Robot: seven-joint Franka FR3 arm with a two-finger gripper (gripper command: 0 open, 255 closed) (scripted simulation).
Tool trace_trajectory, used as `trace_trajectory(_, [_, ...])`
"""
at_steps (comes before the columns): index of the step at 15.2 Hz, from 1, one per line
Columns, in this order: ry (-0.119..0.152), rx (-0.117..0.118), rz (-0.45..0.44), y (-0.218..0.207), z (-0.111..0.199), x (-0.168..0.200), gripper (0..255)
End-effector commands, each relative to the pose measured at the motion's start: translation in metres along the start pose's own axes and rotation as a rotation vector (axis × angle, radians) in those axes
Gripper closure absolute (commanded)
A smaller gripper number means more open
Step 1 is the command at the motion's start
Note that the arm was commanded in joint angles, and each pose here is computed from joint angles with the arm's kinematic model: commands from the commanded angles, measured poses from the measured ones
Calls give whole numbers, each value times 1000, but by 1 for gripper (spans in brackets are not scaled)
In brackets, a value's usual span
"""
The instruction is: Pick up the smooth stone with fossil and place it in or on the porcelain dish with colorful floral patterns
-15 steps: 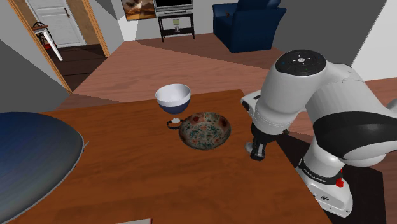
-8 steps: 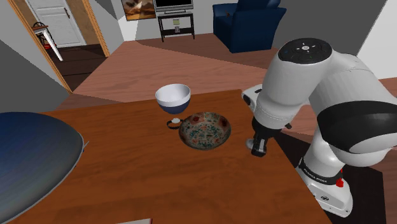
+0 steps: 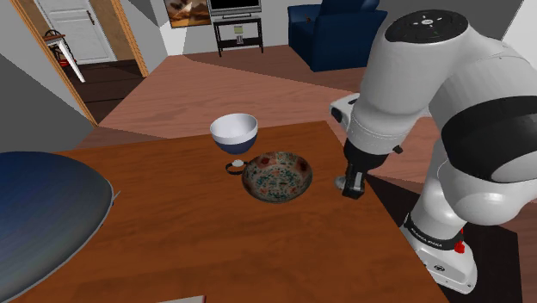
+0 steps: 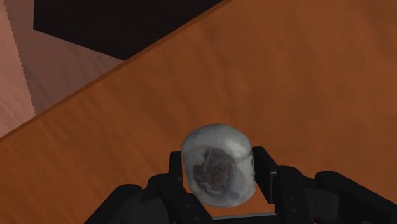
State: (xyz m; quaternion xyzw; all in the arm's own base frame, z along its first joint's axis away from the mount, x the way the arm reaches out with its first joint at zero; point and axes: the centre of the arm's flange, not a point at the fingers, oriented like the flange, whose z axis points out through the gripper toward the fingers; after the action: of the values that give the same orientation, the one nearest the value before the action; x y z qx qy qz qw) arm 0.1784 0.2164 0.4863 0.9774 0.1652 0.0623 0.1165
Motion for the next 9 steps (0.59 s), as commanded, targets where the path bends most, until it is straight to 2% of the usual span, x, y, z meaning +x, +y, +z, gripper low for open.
trace_trajectory(1, [0, 0, 0, 3, -12, 1, 255])
trace_trajectory(9, [0, 0, 0, 13, -52, 4, 255])
